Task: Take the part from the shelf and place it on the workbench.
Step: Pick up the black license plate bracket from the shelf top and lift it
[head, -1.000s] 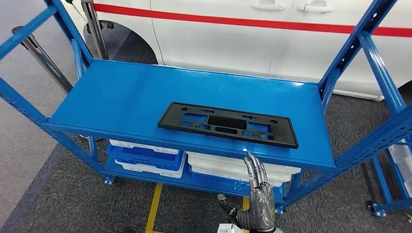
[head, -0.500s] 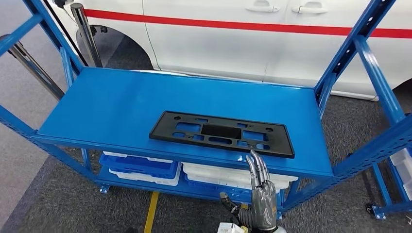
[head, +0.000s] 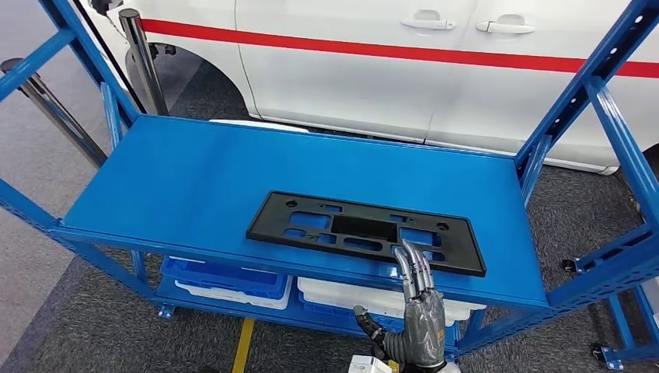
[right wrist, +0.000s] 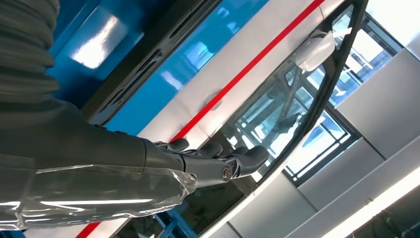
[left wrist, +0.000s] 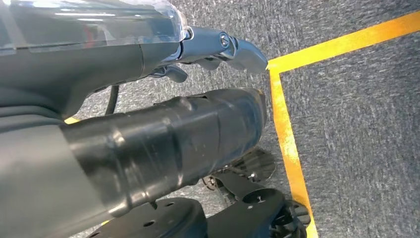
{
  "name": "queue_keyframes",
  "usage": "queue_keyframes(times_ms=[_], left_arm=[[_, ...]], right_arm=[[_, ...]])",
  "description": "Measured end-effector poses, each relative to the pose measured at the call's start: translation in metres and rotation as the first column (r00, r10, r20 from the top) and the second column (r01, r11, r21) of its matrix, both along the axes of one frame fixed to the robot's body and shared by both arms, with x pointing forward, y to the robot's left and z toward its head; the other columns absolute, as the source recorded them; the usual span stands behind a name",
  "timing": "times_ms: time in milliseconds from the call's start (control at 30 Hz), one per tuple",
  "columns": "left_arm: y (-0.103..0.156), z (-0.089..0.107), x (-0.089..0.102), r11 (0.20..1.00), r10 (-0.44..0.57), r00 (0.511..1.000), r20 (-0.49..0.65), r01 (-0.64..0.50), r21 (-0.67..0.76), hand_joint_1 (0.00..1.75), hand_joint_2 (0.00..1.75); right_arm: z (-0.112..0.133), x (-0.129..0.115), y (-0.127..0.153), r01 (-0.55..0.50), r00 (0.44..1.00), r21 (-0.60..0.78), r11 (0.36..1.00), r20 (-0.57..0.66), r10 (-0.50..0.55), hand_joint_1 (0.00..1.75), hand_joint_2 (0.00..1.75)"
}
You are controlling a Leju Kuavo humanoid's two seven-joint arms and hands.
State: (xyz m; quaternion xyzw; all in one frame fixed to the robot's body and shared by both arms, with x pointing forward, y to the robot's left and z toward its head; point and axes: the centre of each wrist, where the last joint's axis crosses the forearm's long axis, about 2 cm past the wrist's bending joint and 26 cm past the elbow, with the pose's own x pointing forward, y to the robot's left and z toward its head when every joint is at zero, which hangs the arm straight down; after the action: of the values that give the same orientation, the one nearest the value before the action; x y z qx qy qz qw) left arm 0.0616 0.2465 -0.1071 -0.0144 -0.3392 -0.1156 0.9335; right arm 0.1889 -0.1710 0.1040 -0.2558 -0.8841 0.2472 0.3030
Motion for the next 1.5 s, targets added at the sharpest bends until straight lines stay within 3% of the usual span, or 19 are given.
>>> queue_keyframes(times_ms=[433, 733, 1200, 1500], left_arm=[[0.001, 0.000, -0.002, 1.000, -0.002, 1.000, -0.004, 0.002, 0.004, 0.00, 0.00], [0.001, 0.001, 0.002, 0.993, 0.007, 1.000, -0.014, -0.005, 0.116, 0.00, 0.00], [-0.001, 0.002, 0.006, 0.990, -0.014, 1.000, -0.007, 0.015, 0.137, 0.00, 0.00], [-0.002, 0.002, 0.008, 0.990, -0.029, 1.000, -0.011, 0.030, 0.136, 0.00, 0.00]], right_arm=[[0.002, 0.002, 0.000, 0.012, 1.000, -0.030, 0.999, 0.024, -0.011, 0.00, 1.75], [0.004, 0.004, -0.006, 0.042, 0.998, -0.048, 0.998, 0.046, -0.040, 0.00, 1.75], [0.005, 0.004, -0.007, 0.065, 0.997, -0.075, 0.995, 0.039, -0.062, 0.00, 1.75], [0.007, 0.012, -0.013, 0.082, 0.996, -0.173, 0.982, 0.050, -0.074, 0.00, 1.75]])
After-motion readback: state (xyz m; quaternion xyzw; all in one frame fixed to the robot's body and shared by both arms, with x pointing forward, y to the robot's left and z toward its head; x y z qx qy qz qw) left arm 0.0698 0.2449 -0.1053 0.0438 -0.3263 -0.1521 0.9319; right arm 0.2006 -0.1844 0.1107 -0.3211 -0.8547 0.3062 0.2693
